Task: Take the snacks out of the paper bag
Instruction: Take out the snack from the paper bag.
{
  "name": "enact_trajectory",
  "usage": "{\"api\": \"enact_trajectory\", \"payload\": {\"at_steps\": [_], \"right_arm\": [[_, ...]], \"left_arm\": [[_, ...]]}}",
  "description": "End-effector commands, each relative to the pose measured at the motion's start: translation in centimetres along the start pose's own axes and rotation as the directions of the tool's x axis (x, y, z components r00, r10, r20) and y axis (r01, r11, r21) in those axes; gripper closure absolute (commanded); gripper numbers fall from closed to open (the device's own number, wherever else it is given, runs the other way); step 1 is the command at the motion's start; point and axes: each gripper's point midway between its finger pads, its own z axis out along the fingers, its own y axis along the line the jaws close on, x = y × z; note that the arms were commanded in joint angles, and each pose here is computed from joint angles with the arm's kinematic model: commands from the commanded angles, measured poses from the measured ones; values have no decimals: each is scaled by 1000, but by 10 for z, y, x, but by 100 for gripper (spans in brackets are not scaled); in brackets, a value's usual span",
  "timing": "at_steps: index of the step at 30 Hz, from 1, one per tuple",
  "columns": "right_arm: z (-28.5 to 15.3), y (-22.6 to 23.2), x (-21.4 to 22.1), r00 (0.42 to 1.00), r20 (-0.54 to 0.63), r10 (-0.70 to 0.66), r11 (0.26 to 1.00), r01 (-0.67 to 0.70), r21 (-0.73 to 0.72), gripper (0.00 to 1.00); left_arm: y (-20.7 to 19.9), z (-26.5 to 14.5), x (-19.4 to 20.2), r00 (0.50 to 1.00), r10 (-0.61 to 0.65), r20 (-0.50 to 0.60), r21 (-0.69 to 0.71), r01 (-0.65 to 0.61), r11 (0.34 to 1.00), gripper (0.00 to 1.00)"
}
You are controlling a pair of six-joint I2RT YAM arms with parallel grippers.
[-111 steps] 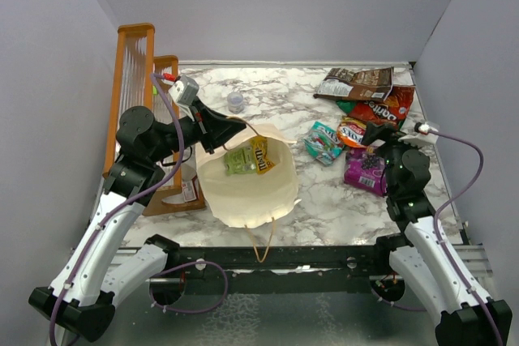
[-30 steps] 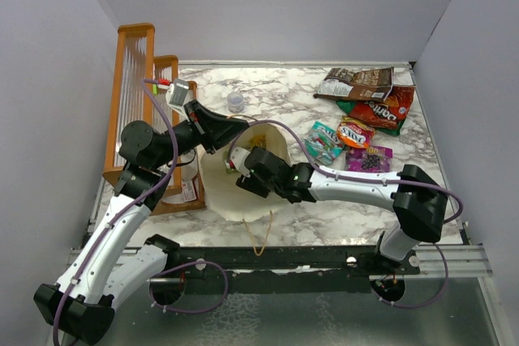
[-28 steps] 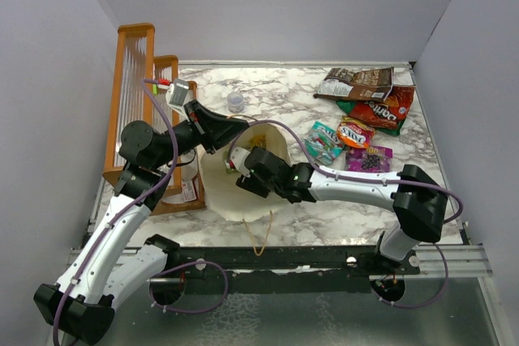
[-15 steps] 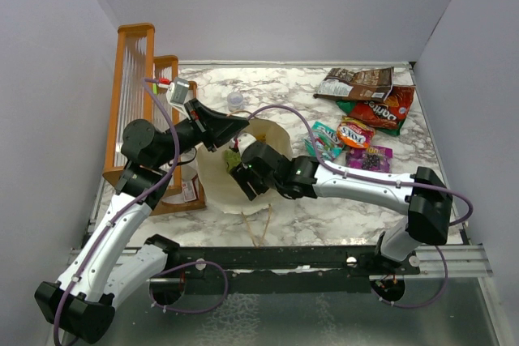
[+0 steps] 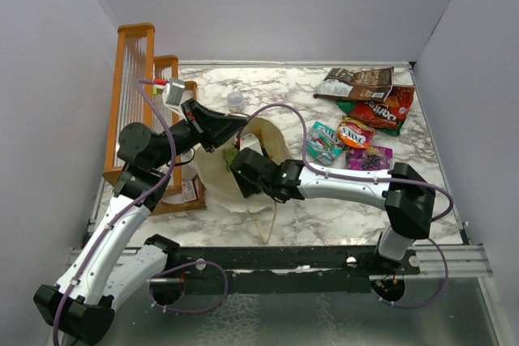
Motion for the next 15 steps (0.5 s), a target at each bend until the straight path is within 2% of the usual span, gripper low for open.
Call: {"api": "enact_trajectory", "payload": {"at_steps": [1, 4, 7, 15], "right_arm": [[21, -26, -7, 997, 78, 27, 990, -38, 136, 38], [32, -30, -13, 992, 122, -16, 992, 0, 130, 37], [39, -20, -28, 972, 215, -90, 994, 75, 79, 36], [61, -12, -35, 941, 266, -208, 978, 193, 83, 31]], "left_arm": [[-33, -10, -1, 999, 22, 23, 134, -25, 991, 100], [-34, -13, 5, 1000, 8, 23, 134, -11, 991, 100], [-29, -13, 13, 1000, -14, 3, 126, 13, 992, 100], [-22, -3, 27, 997, -49, -56, 116, 55, 992, 100]]}}
